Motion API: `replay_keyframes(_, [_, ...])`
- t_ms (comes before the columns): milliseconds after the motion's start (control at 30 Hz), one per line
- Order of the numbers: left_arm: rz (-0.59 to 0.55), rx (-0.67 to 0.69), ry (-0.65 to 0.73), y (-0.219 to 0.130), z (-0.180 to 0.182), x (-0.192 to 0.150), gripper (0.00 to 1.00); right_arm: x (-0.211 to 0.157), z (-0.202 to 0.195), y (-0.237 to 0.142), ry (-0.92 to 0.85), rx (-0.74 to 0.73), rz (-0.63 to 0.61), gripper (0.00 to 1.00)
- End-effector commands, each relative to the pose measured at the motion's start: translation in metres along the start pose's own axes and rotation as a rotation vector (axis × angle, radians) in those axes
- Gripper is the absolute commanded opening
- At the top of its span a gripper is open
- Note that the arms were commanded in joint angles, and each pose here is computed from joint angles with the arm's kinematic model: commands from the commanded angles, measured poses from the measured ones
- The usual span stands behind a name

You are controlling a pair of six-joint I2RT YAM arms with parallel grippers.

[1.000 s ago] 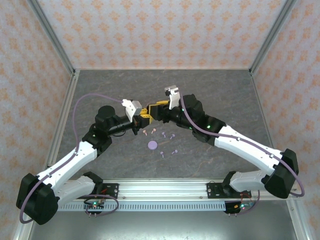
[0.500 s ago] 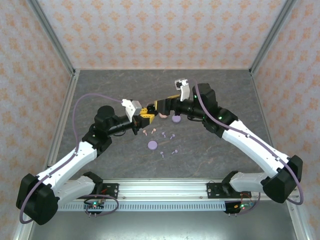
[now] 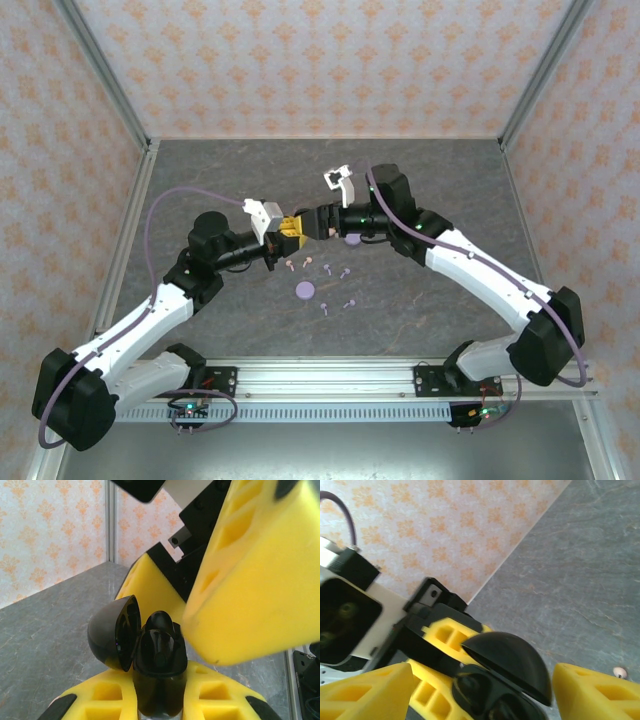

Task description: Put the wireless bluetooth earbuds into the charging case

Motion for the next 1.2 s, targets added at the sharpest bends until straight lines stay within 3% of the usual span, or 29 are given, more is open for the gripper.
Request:
replay_keyframes(0, [-0.025,-0.027,0.025,-0.001,-0.006,0.008,0.0,0.019,0.021,-0.008,-0.08,0.084,-0.07,0.73])
replay_keyframes(567, [-0.019,-0.012,0.032,-0.001,-0.005,0.008,0.0,0.015,0.032,-0.029,-0.166,0.061,-0.127,0.72])
replay_keyframes(733, [-0.022,0.019,0.024,-0.002,-0.003,0.008,0.0,0.011,0.02,-0.042,-0.152,-0.152,-0.136,0.72])
replay_keyframes(900, [0.001,0.097,0.0,0.001,0.008,0.002,0.0,0.009,-0.004,-0.074,-0.08,-0.409,-0.276,0.74])
replay_keyframes(1167, [0.068,0.314,-0.236,0.01,0.074,-0.016,0.0,-0.02,-0.04,-0.1,0.057,-0.614,-0.476,0.97])
Point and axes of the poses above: each hand's point on the last joint's axis, 136 mm out from that joint toward the fingers, its own y axis out along the fingers, its own z axis along the line the jaws close on, x = y × z, the point moved 9 cm from there along -y, back along the fingers, and after that the axes turned 3 degrees about -y, right-handed, at the moved point
